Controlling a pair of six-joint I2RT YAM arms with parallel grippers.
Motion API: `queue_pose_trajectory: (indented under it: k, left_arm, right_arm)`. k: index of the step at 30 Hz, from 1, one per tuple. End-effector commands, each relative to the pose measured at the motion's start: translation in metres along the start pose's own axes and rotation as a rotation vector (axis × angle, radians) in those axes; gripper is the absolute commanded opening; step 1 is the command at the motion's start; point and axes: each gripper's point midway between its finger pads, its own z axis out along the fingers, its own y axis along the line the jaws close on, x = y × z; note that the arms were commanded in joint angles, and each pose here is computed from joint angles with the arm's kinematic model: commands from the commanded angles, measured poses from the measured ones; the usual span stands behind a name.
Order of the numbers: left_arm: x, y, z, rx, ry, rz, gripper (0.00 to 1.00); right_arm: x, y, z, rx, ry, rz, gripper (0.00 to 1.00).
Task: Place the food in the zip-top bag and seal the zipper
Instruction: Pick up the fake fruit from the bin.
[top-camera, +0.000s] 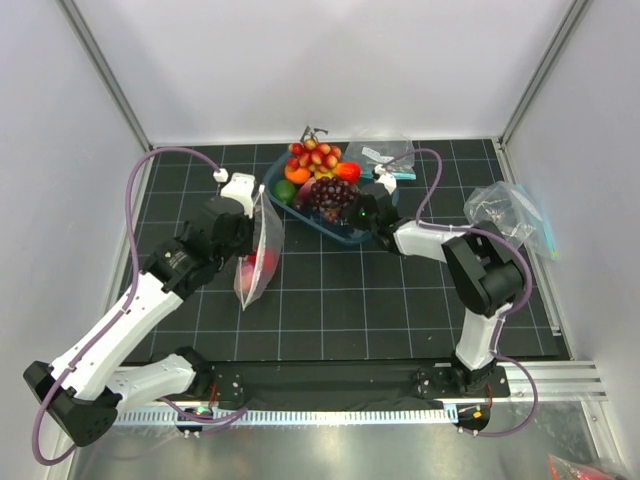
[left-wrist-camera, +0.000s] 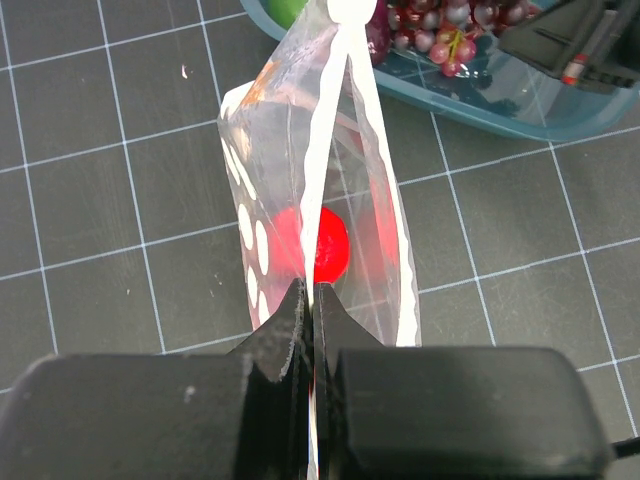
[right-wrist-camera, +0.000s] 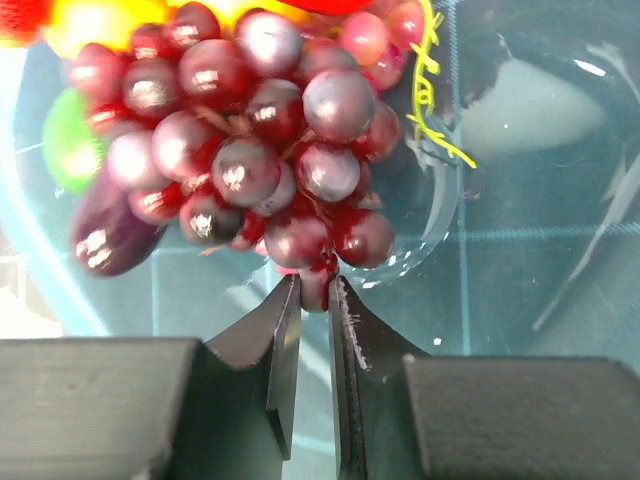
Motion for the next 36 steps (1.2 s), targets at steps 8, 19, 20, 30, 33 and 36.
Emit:
queue_pose_trajectory:
  k: [8, 19, 20, 30, 33, 36]
  left_arm:
    - [-0.011, 0.001, -0.002, 0.002, -0.048, -0.006, 0.00]
    - [-0.010, 0.002, -0.001, -0.002, -0.043, -0.004, 0.00]
    - [-0.011, 0.002, -0.001, -0.002, -0.045, -0.004, 0.00]
    - [-0.009, 0.002, 0.001, -0.008, -0.039, 0.000, 0.00]
    - [-0.010, 0.002, 0.001, -0.009, -0.040, -0.001, 0.00]
    - [-0.010, 0.002, 0.001, -0.009, -0.040, -0.001, 0.00]
  right_arm:
    - [-0.062, 0.045, -0.082, -0.248, -0.246, -0.032, 0.20]
    - [-0.093, 0.064, -0.159, -0.347, -0.447, -0.127, 0.20]
    - [-0.092, 0.068, -0.164, -0.358, -0.453, -0.135, 0.20]
    - [-0.092, 0.050, -0.175, -0.272, -0.489, -0.106, 0.41]
    - [-0.087, 0.038, -0.168, -0.226, -0.483, -0.083, 0.57]
    - [-0.086, 0.029, -0.164, -0.182, -0.479, -0.057, 0.62]
